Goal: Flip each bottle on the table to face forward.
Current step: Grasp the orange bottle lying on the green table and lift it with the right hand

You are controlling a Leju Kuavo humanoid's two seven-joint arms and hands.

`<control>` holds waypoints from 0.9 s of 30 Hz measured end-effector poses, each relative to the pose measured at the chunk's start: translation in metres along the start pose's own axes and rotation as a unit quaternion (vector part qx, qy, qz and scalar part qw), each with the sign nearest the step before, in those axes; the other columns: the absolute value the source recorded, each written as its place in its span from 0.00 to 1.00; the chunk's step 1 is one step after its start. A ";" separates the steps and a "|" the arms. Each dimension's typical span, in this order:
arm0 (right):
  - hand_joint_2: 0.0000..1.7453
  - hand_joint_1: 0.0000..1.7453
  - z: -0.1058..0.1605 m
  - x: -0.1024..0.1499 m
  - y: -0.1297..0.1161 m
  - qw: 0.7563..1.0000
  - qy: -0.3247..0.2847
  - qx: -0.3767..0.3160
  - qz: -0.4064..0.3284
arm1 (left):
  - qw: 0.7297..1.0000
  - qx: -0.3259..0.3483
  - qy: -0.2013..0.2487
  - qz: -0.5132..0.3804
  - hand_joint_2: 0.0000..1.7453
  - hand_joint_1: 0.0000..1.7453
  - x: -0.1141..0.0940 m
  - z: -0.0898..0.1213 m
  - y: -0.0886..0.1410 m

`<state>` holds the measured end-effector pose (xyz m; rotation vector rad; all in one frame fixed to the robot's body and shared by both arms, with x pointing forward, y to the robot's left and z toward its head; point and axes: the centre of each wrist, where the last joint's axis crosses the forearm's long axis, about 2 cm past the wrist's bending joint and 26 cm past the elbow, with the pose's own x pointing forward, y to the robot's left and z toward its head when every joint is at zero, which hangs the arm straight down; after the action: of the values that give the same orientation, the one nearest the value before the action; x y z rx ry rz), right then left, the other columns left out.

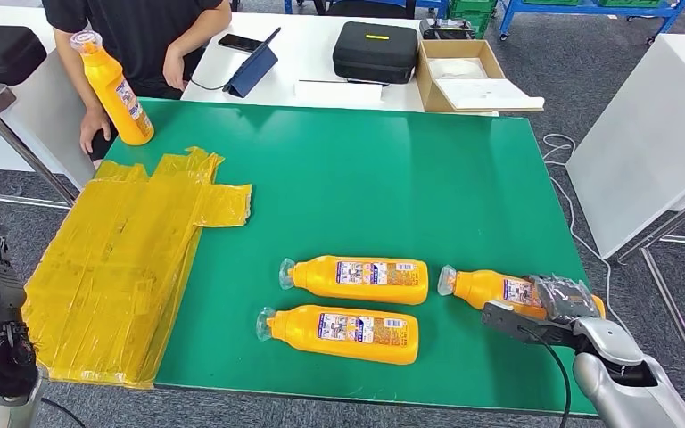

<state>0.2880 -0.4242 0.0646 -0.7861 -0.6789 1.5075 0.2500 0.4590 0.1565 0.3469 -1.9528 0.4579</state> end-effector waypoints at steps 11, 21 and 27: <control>1.00 1.00 0.008 0.006 0.006 1.000 -0.005 -0.005 -0.016 | 1.000 -0.005 0.005 0.003 0.00 0.00 -0.003 -0.003 -0.004; 1.00 1.00 0.047 0.022 0.005 0.992 -0.088 -0.056 -0.069 | 1.000 -0.023 0.012 0.004 0.00 0.00 -0.008 0.001 -0.002; 1.00 1.00 0.076 0.026 -0.029 0.979 -0.121 -0.142 -0.084 | 0.999 -0.032 0.024 0.009 0.00 0.00 -0.012 0.012 0.003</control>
<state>0.2441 -0.3940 0.1308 -0.7420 -1.1349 1.3797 0.2442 0.4569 0.1407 0.2750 -1.9214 0.4110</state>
